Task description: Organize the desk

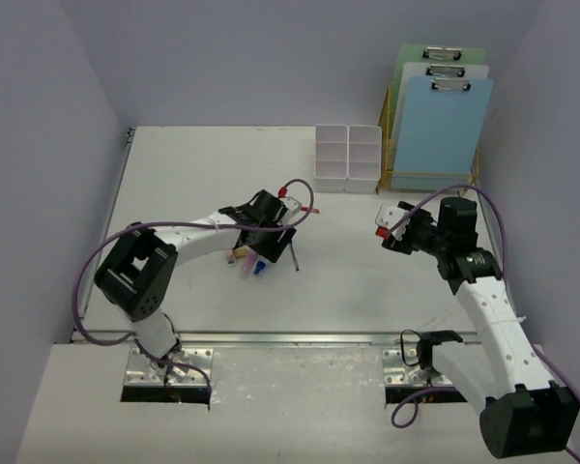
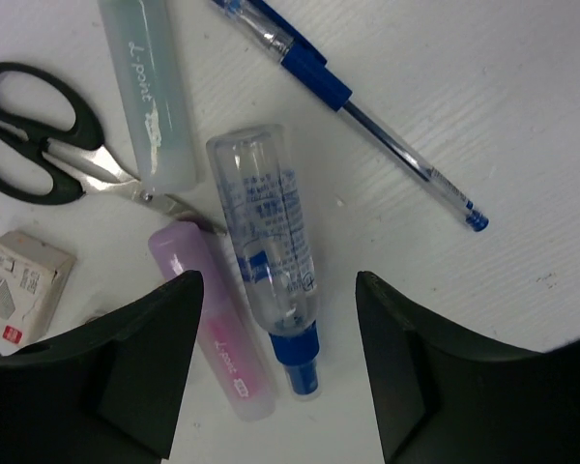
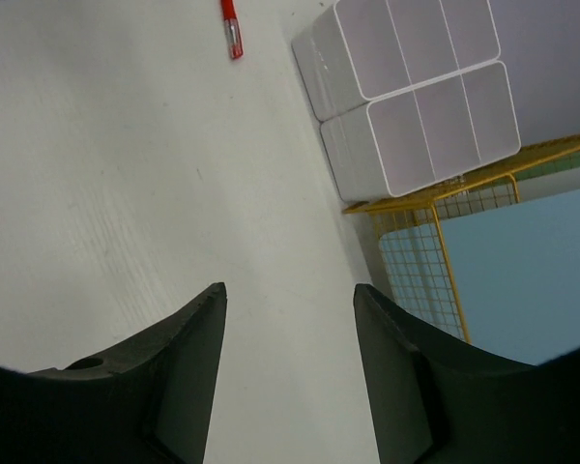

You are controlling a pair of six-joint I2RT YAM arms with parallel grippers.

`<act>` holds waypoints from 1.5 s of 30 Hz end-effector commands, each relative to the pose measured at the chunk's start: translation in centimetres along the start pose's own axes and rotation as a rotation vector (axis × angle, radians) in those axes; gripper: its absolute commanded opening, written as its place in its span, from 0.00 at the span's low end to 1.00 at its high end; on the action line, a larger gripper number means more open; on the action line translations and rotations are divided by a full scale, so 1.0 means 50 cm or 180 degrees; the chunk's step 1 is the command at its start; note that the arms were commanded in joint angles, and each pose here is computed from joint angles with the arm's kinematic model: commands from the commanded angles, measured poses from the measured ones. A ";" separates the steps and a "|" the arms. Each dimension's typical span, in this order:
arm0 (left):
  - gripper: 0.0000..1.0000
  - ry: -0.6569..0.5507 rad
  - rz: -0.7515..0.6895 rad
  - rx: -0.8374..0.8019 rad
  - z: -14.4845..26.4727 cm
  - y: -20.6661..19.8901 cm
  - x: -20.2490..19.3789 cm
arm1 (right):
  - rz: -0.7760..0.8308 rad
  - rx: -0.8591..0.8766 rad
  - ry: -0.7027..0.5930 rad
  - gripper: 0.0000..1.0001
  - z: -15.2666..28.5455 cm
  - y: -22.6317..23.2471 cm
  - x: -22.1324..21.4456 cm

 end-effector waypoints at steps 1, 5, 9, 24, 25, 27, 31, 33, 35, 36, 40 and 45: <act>0.57 -0.0019 0.0077 -0.0044 -0.022 -0.007 0.029 | 0.0698 -0.0124 -0.0311 0.55 -0.001 -0.032 0.048; 0.46 0.0046 0.0112 -0.0090 -0.039 -0.010 0.035 | 0.0922 -0.0023 -0.0461 0.54 -0.008 -0.026 0.072; 0.37 0.0107 0.0247 -0.0259 -0.043 -0.022 0.036 | 0.1409 0.0132 -0.0624 0.55 -0.028 0.001 0.091; 0.00 -0.0302 0.1439 -0.1725 0.119 0.023 0.091 | 0.2848 0.0704 -0.1604 0.65 -0.188 0.167 0.235; 0.00 -0.0276 0.1690 -0.1638 0.126 0.026 0.091 | 0.2924 0.0794 -0.1626 0.65 -0.201 0.182 0.239; 0.00 -0.0206 0.1894 -0.1469 0.131 0.029 0.085 | 0.2976 0.0905 -0.1694 0.65 -0.214 0.203 0.259; 0.00 -0.0117 0.2156 -0.1512 0.132 0.027 0.072 | 0.3015 0.1062 -0.1720 0.64 -0.239 0.224 0.280; 0.00 -0.0092 0.2267 -0.1621 0.135 0.024 0.066 | 0.3015 0.1174 -0.1693 0.64 -0.259 0.234 0.282; 0.00 -0.0097 0.2302 -0.1673 0.137 0.023 0.068 | 0.3039 0.1202 -0.1692 0.64 -0.274 0.237 0.286; 0.00 -0.0093 0.2316 -0.1686 0.138 0.023 0.067 | 0.3053 0.1179 -0.1708 0.64 -0.280 0.236 0.293; 0.00 -0.0070 0.2370 -0.1762 0.139 0.018 0.063 | 0.3066 0.1196 -0.1684 0.63 -0.302 0.236 0.308; 0.00 -0.0075 0.2399 -0.1826 0.142 0.016 0.067 | 0.3108 0.1288 -0.1602 0.59 -0.323 0.244 0.308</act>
Point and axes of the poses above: each gripper's point midway between its finger pads, its own z axis back along the fingers, its own y axis along the line the jaws close on, x = y × z, the point moved 9 cm from there along z, back along the fingers, and after that the axes turned 8 degrees about -z, right-handed, at the moved point
